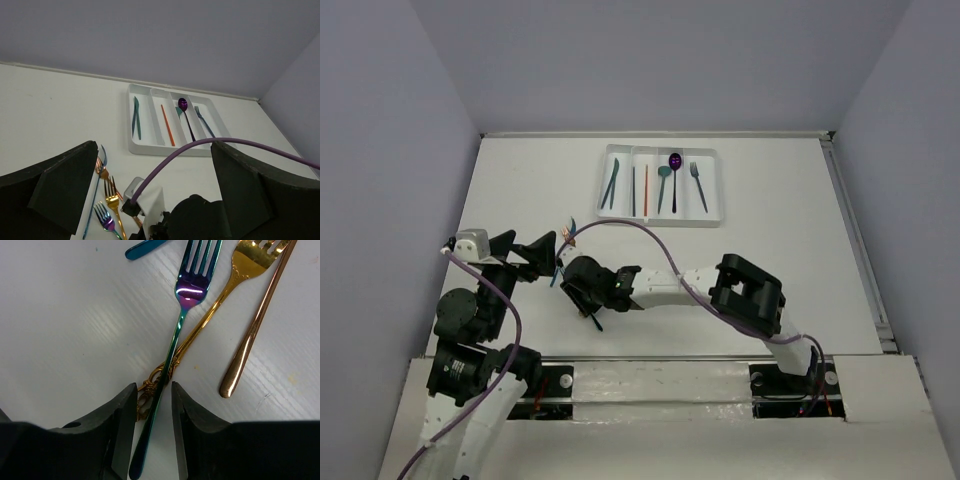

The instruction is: Sort the eating utensils into containers

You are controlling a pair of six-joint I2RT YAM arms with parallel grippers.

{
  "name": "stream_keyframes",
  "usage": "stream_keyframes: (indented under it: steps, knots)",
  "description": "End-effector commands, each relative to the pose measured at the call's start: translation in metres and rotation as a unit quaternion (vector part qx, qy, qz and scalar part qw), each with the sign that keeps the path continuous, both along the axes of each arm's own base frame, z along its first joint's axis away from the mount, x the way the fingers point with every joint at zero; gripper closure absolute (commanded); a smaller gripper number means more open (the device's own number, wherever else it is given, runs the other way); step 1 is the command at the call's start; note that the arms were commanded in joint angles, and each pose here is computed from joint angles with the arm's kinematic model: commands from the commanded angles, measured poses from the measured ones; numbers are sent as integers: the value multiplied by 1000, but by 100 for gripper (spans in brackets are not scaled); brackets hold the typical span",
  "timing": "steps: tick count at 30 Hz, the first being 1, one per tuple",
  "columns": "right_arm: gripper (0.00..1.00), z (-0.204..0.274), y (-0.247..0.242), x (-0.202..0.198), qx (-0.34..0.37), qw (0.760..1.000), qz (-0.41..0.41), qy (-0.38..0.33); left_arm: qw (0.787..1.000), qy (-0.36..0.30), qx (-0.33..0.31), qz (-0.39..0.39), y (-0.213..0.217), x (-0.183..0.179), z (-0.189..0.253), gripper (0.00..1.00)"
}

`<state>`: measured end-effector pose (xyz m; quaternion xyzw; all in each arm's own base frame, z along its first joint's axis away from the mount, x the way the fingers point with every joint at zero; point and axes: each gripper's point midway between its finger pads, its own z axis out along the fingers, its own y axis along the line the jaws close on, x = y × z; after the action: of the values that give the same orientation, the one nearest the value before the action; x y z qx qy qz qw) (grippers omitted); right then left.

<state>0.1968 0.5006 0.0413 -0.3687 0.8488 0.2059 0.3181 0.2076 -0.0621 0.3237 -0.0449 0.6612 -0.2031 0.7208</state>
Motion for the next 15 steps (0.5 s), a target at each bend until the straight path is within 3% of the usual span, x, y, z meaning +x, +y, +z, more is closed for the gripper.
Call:
stream_keyframes:
  steps: [1, 5, 10, 15]
  knots:
    - [61, 3, 10, 10, -7, 1000, -15, -22, 999, -32, -10, -4, 0, -4, 21, 1]
    - [64, 1, 12, 19, -15, 999, -37, -36, 999, -32, -10, -6, -1, -4, 20, 1]
    - [92, 3, 8, 22, -13, 998, -52, -38, 999, -33, -9, -8, -1, -4, 21, 1]
    - [100, 14, 5, 21, -1, 998, -58, -40, 999, -33, -10, -10, -2, -4, 20, 1]
